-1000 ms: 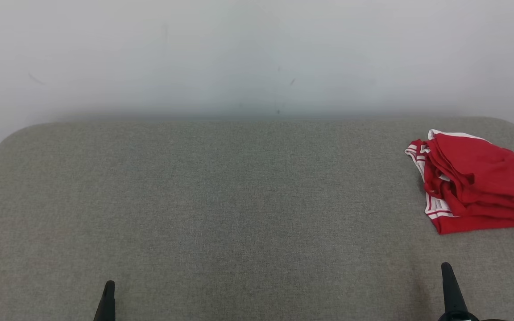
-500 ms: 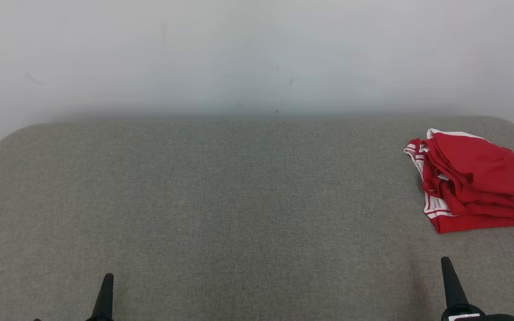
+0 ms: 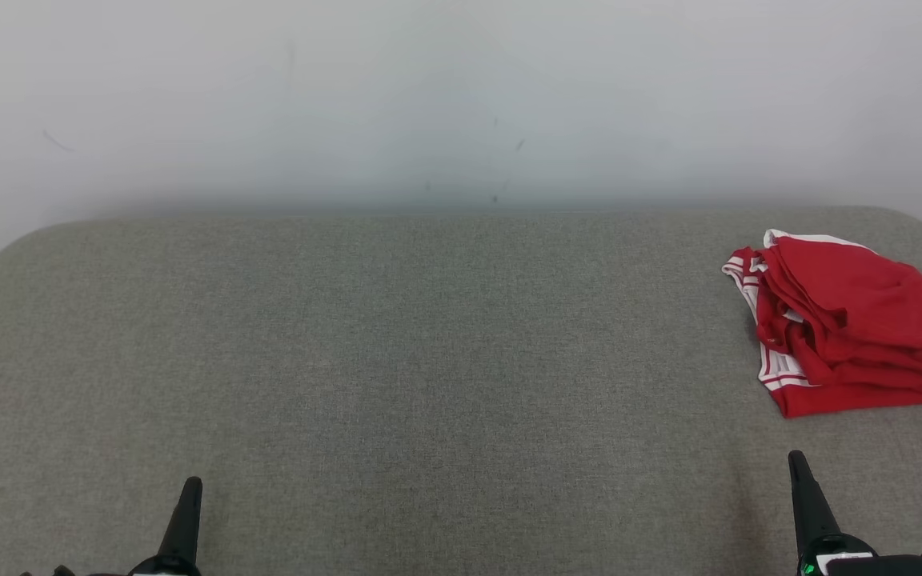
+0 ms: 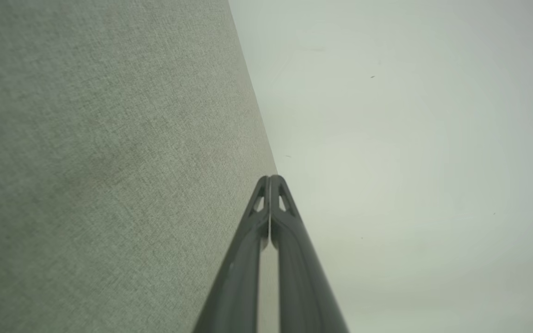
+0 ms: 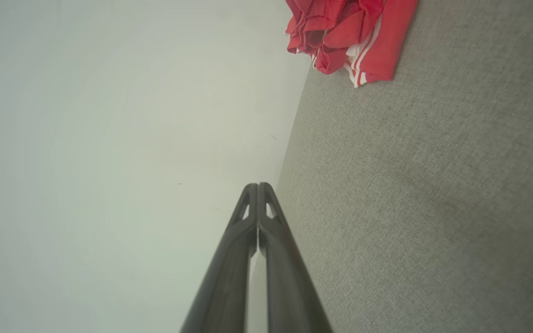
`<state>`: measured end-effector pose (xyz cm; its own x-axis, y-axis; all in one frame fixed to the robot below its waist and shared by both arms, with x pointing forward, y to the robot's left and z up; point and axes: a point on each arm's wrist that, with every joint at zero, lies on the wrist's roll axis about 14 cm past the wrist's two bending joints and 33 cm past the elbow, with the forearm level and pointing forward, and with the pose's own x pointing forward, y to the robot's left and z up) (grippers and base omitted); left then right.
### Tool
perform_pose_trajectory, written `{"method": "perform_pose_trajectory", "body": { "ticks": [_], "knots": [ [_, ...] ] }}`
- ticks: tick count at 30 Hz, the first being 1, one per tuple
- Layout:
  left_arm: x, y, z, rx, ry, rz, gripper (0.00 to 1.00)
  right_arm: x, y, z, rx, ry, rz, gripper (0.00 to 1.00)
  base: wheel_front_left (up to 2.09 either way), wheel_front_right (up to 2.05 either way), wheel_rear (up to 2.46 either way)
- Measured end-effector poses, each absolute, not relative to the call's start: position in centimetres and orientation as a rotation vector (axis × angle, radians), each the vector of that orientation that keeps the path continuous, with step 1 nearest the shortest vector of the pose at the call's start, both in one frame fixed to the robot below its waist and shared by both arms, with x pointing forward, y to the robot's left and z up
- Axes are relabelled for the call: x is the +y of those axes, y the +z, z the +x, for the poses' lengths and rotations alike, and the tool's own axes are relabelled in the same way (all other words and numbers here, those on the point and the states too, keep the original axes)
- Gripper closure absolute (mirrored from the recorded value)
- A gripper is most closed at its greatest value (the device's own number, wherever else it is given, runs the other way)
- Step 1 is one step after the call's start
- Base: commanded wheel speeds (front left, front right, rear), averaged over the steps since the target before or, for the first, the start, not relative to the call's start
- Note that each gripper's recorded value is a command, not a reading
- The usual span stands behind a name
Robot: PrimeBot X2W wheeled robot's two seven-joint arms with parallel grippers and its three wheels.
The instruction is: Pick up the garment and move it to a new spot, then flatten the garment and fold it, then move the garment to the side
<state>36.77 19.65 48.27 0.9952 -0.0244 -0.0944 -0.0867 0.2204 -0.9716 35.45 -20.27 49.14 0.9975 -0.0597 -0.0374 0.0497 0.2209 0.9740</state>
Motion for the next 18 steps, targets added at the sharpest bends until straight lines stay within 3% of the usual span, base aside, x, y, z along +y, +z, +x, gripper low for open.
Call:
{"method": "perform_pose_trajectory", "body": {
  "ticks": [18],
  "knots": [
    [19.6,49.4,37.4,0.069,-0.001,-1.499,1.00,-20.2,49.9,35.9,-0.024,-0.054,1.495,1.00,0.00,0.00,0.00]
  ]
}}
